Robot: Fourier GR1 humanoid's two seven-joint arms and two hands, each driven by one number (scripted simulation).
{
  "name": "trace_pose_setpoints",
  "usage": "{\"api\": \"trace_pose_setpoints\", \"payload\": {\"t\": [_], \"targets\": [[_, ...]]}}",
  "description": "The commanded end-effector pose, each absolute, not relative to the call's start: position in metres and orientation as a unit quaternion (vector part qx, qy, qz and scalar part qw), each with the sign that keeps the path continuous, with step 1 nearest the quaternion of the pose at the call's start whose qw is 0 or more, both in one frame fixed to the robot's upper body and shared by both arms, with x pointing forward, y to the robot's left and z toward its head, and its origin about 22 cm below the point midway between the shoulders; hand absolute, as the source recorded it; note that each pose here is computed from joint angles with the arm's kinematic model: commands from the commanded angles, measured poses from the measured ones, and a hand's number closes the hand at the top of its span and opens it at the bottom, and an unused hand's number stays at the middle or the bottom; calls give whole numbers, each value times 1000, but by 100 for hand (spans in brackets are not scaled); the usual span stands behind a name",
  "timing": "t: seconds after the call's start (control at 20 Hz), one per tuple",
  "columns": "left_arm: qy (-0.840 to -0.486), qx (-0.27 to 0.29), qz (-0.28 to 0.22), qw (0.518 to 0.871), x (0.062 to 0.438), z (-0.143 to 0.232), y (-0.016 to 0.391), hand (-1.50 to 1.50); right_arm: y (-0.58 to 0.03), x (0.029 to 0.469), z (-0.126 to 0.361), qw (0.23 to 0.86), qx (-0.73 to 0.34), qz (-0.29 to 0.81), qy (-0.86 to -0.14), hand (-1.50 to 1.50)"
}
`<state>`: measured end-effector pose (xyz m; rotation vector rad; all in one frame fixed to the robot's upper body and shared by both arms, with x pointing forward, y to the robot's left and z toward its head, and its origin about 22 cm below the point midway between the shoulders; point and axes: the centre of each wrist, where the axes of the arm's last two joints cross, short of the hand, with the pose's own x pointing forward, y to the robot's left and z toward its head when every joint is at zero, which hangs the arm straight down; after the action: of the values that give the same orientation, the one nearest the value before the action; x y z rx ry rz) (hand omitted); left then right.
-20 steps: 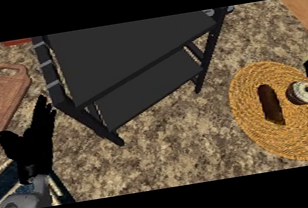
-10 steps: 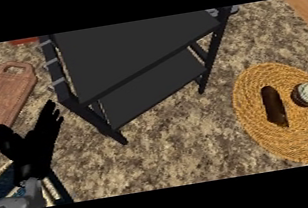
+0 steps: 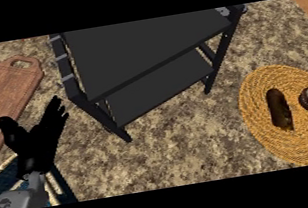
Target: Pick the sweet potato from the placemat and place it in the tiered shelf
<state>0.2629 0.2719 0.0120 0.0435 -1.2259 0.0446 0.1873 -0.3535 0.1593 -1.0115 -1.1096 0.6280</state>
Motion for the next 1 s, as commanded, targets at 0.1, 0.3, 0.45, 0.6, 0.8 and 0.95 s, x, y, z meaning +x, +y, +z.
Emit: {"api": "trace_pose_setpoints", "payload": {"t": [0.1, 0.3, 0.45, 0.6, 0.8, 0.95], "targets": [[-530, 42, 13, 847, 257, -9, 282, 0, -313, 186, 175, 710, -496, 279, -415, -150], [-538, 25, 6, 843, 258, -19, 278, 0, -294, 196, 179, 708, -534, 252, -388, -150], [-533, 20, -6, 846, 267, -12, 267, 0, -290, 209, 177, 702, -569, 248, -351, -150], [-528, 27, -1, 849, 265, -18, 271, 0, -290, 220, 150, 710, -577, 251, -315, -150], [-532, 28, -7, 846, 266, -9, 268, 0, -275, 232, 130, 729, -572, 260, -270, -150], [-533, 33, -3, 846, 260, -15, 279, 0, -269, 242, 110, 730, -569, 286, -247, -150]]}}
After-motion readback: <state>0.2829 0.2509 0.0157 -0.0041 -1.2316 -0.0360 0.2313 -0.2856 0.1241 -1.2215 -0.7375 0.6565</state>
